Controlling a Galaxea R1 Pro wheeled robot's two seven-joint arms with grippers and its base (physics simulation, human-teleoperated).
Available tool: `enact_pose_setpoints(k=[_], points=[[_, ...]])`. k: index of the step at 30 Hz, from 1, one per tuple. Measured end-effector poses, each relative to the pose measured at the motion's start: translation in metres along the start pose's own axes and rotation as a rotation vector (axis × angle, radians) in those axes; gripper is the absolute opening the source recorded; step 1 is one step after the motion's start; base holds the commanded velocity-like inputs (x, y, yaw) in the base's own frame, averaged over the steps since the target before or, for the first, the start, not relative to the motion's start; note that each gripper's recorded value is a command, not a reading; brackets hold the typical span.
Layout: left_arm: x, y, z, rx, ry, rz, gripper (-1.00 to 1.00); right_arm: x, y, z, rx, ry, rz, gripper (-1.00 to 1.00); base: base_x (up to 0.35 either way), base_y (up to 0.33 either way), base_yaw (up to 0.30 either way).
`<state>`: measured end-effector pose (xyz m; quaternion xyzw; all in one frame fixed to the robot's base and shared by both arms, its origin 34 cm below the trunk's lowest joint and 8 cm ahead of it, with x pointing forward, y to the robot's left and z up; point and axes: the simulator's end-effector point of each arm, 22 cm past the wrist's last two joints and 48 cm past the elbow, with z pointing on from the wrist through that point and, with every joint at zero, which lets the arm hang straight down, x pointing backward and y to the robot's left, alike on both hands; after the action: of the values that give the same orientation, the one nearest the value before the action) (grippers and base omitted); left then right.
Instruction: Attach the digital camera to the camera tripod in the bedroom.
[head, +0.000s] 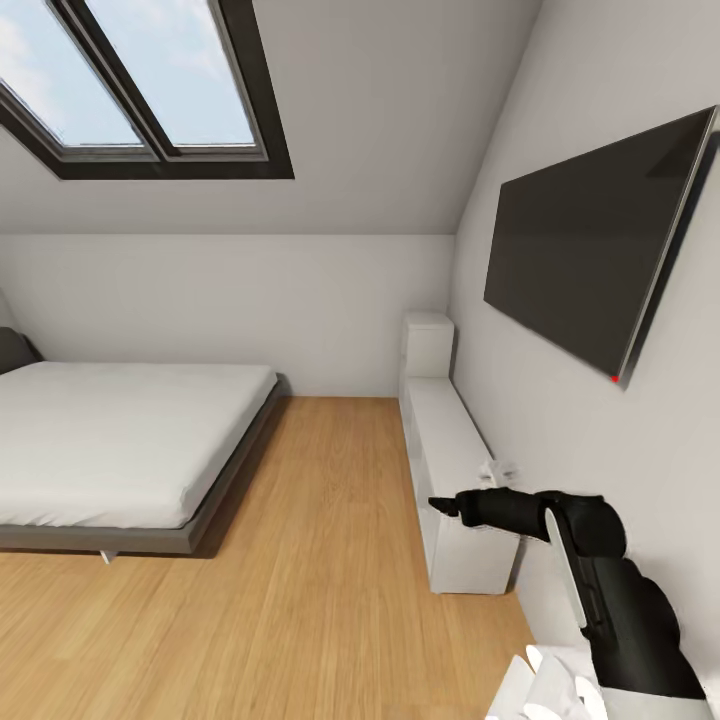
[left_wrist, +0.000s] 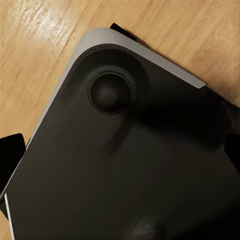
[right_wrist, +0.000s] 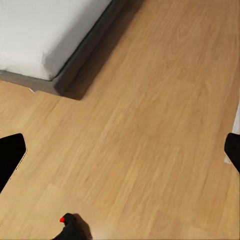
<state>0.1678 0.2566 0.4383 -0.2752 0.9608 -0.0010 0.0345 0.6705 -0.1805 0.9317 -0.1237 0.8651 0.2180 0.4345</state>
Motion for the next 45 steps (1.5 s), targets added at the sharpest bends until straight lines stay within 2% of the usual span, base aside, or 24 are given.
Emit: enact_pose_setpoints(k=[3,4,12,18,28,32,36,39,41,45], points=[[-0.001,-0.001,0.0,0.001,-0.002,0.0,1.0,-0.013,0.028,0.009,-0.048,-0.015,-0.021,1.0,0.0,0.0,0.0],[-0.002,-0.002,0.0,0.003,-0.004,0.001,1.0,-0.02,0.051,0.015,-0.089,-0.027,-0.028,1.0,0.0,0.0,0.0],[-0.005,-0.004,0.0,0.008,-0.01,0.001,1.0,-0.034,0.147,0.036,-0.236,-0.043,-0.061,1.0,0.0,0.0,0.0],[-0.005,-0.004,0.0,0.008,-0.011,0.001,1.0,-0.025,0.177,0.041,-0.271,-0.011,-0.138,1.0,0.0,0.0,0.0],[-0.009,-0.005,0.0,0.011,-0.017,0.001,1.0,-0.019,0.184,0.043,-0.288,0.003,-0.146,1.0,0.0,0.0,0.0],[-0.031,-0.015,-0.001,0.034,-0.059,0.006,1.0,-0.019,0.185,0.043,-0.288,0.003,-0.148,1.0,0.0,0.0,0.0],[-0.09,-0.034,-0.008,0.082,-0.161,0.023,1.0,-0.02,0.184,0.043,-0.286,0.002,-0.15,1.0,0.0,0.0,0.0],[-0.145,-0.057,-0.02,0.124,-0.219,0.048,1.0,-0.02,0.184,0.043,-0.285,0.002,-0.15,1.0,0.0,0.0,0.0],[-0.182,-0.078,-0.033,0.149,-0.228,0.071,1.0,-0.02,0.184,0.043,-0.285,0.002,-0.149,1.0,0.0,0.0,0.0],[-0.25,-0.128,-0.069,0.182,-0.196,0.127,1.0,-0.02,0.184,0.043,-0.285,0.002,-0.15,1.0,0.0,0.0,0.0]])
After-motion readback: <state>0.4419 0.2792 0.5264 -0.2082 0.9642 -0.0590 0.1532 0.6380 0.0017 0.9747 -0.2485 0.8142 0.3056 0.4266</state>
